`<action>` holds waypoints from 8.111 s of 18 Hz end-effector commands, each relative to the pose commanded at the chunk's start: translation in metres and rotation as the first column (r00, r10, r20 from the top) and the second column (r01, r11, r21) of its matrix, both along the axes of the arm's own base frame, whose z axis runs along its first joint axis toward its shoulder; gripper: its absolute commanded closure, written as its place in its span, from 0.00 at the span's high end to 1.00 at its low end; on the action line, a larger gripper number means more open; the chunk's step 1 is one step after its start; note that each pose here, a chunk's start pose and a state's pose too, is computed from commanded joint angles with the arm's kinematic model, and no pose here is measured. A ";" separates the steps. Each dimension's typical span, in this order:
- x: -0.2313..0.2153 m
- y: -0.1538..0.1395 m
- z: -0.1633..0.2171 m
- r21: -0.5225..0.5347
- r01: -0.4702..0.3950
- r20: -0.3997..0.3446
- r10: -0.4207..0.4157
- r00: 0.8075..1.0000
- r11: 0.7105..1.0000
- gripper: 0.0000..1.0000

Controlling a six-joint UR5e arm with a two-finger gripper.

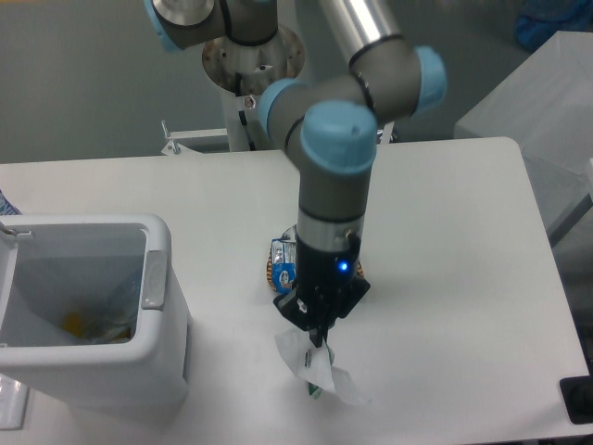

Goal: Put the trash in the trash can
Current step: 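Carry the white piece over the white bin and lower it inside, then open the gripper to drop the white piece into the bin, then move the open gripper over the blue snack wrapper and lower, then grasp the blue snack wrapper at its end and lift it, then carry the blue wrapper over the bin and lower it inside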

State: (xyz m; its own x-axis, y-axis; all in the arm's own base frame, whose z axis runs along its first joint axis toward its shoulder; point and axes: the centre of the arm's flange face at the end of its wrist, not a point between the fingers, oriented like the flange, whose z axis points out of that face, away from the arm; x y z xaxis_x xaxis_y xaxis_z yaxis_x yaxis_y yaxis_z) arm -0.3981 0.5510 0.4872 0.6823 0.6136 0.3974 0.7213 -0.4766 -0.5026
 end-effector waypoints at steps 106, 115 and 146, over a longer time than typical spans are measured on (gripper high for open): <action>0.092 -0.040 -0.316 -0.701 -0.022 0.117 0.146 0.982 0.713 0.88; 0.087 -0.049 -0.309 -0.704 -0.022 0.122 0.152 0.981 0.709 0.54; 0.037 -0.043 0.020 -0.090 -0.109 0.026 0.112 0.993 0.990 0.00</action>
